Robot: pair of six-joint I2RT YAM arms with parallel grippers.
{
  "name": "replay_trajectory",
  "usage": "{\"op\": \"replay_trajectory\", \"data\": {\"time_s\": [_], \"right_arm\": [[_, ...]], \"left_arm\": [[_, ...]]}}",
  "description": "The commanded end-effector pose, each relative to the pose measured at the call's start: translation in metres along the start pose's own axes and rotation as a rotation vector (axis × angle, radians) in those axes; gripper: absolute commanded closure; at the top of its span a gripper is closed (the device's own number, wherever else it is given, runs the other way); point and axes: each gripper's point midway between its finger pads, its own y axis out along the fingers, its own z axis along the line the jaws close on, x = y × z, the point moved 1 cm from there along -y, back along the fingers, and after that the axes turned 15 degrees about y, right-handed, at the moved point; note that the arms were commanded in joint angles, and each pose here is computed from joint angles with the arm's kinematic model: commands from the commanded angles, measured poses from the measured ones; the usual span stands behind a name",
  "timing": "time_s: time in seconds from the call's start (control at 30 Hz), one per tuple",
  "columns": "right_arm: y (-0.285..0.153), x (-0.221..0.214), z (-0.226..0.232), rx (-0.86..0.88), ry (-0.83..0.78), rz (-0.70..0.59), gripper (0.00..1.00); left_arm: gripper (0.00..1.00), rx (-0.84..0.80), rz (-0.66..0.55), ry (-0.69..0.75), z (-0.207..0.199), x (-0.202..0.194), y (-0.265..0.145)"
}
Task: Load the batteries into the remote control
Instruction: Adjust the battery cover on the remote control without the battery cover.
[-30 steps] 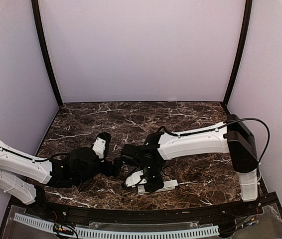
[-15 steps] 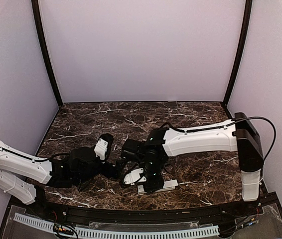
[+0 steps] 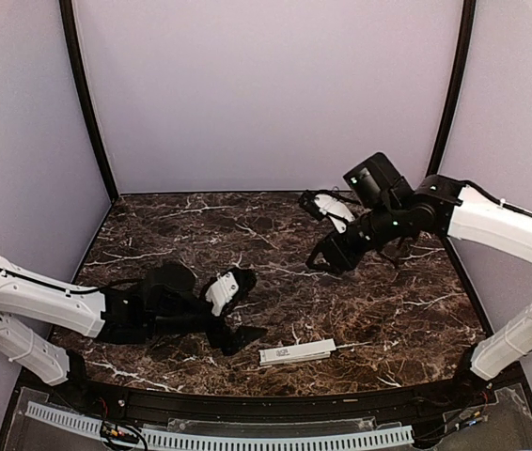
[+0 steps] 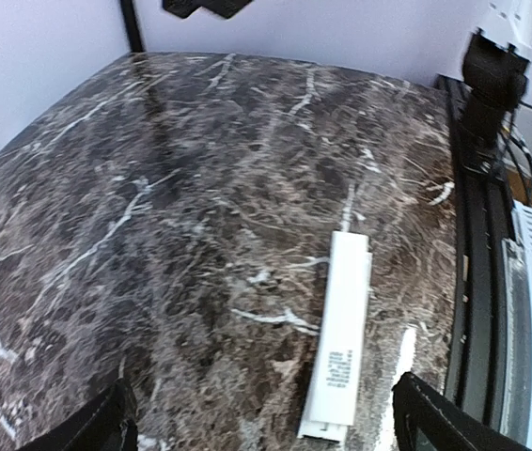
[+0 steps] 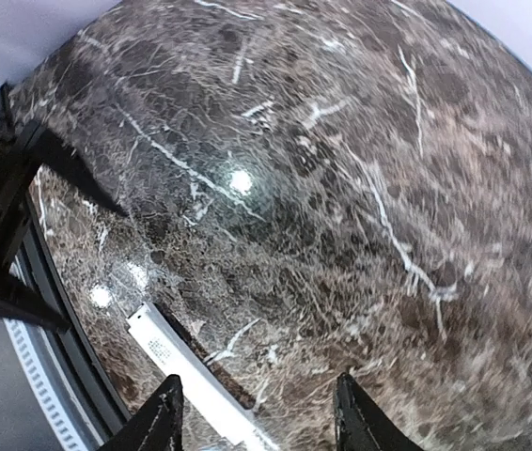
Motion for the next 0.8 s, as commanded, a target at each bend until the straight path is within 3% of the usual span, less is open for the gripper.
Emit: {"op": "replay_trajectory", "data": {"time_s": [0.0, 0.17, 0.33, 0.77], "right_arm": [[0.017, -0.044, -0.028, 0.002, 0.477, 0.053, 0.49], [0.035, -0.094, -0.032, 0.072, 0.694, 0.122, 0.49], [0.051, -0.126, -0.036, 0.08, 0.779, 0.177, 0.49], [0.075, -0.162, -0.038, 0.083, 0.823, 0.276, 0.65]], "left_arm": [[0.05, -0.323, 0.034, 0.143, -0.055, -0.007, 0.011], [0.04, -0.414, 0.097, 0.189, -0.073, -0.015, 0.037], [0.05, -0.394, 0.124, 0.211, -0.073, -0.022, 0.055], [0.3, -0.445, 0.152, 0.209, -0.086, -0.042, 0.074]]}}
